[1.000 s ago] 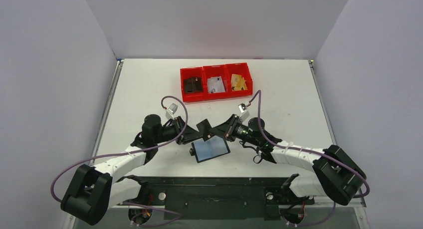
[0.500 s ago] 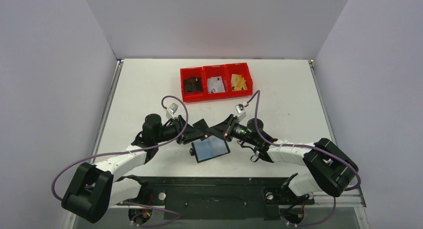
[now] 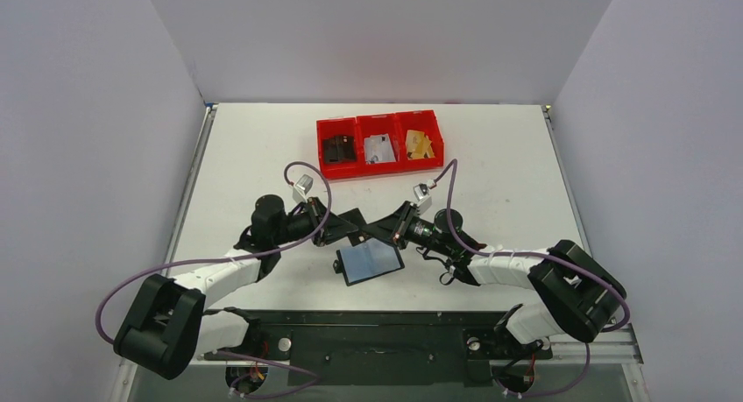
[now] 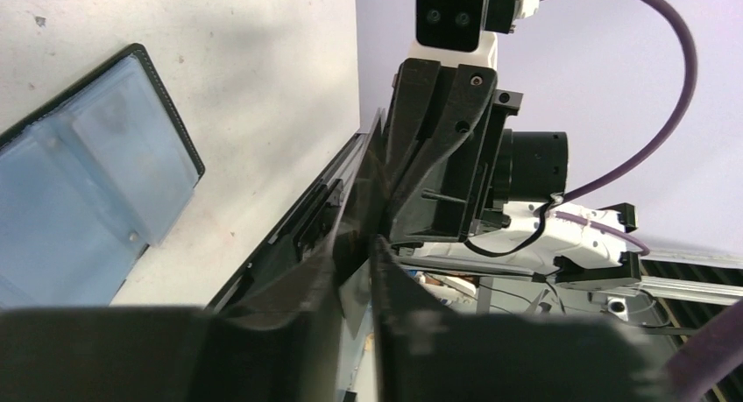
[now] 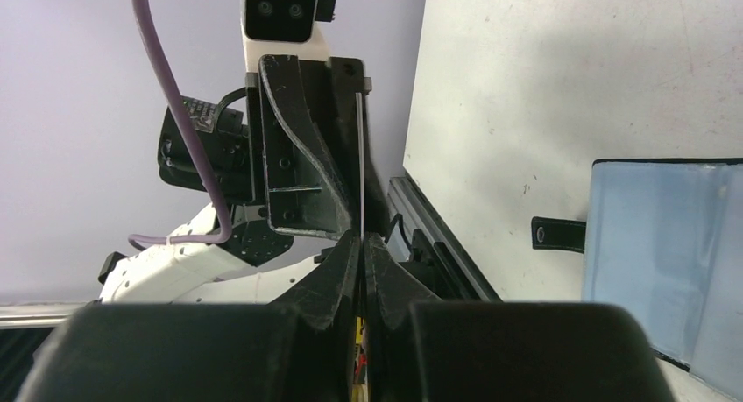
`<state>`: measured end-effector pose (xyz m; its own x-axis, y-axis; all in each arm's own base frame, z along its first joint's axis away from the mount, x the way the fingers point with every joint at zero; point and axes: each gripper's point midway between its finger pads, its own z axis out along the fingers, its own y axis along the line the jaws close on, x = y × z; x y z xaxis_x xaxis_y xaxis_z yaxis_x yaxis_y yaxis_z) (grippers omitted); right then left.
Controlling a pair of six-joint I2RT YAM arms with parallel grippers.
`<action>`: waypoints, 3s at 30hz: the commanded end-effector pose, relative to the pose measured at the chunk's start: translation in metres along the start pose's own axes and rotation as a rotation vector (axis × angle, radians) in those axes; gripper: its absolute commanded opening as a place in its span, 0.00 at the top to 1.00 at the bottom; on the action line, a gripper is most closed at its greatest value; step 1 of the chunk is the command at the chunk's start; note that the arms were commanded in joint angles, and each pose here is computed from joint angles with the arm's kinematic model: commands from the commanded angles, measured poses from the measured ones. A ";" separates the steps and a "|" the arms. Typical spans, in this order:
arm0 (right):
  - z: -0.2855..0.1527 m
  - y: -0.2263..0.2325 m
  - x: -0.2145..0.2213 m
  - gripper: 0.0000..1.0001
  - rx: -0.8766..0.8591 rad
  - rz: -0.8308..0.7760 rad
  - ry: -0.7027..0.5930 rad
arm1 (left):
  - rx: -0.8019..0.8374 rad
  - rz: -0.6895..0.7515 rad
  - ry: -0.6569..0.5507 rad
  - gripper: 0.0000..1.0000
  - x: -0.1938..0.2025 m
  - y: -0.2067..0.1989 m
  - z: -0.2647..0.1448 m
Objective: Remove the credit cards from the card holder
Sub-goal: Place the credit card in the storage box.
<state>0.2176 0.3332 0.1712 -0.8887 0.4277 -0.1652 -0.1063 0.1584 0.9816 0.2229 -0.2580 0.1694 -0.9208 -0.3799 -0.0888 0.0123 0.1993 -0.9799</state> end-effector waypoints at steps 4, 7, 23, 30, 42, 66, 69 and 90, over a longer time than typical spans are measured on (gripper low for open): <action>-0.001 0.006 -0.001 0.91 -0.017 -0.052 -0.015 | 0.067 0.083 -0.022 1.00 -0.012 -0.023 0.004; -0.005 -0.004 -0.005 0.58 0.052 -0.082 -0.039 | 0.041 0.094 -0.027 1.00 -0.015 -0.019 0.005; -0.082 -0.010 -0.063 0.41 0.556 -0.380 -0.282 | -0.149 0.266 -0.114 1.00 -0.077 -0.037 0.009; -0.115 -0.003 -0.064 0.40 0.583 -0.407 -0.326 | -0.252 0.298 -0.188 1.00 -0.128 -0.041 0.018; -0.144 0.025 -0.073 0.40 0.590 -0.469 -0.390 | -0.400 0.329 -0.225 1.00 -0.225 0.001 0.054; -0.141 0.009 -0.082 0.40 0.700 -0.463 -0.389 | -0.544 0.319 -0.160 0.95 -0.323 0.092 0.111; -0.141 0.009 -0.083 0.40 0.702 -0.461 -0.394 | -0.547 0.327 -0.161 0.82 -0.326 0.091 0.112; -0.131 -0.002 -0.087 0.40 0.757 -0.494 -0.363 | -0.537 0.356 -0.242 0.63 -0.307 0.000 0.069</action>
<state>0.2247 0.1781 0.1791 -0.6549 0.3806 -0.6529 0.0089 0.8677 0.4970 0.5501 -0.2082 0.1170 -0.8361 -0.3445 -0.4269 0.0083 0.7702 -0.6377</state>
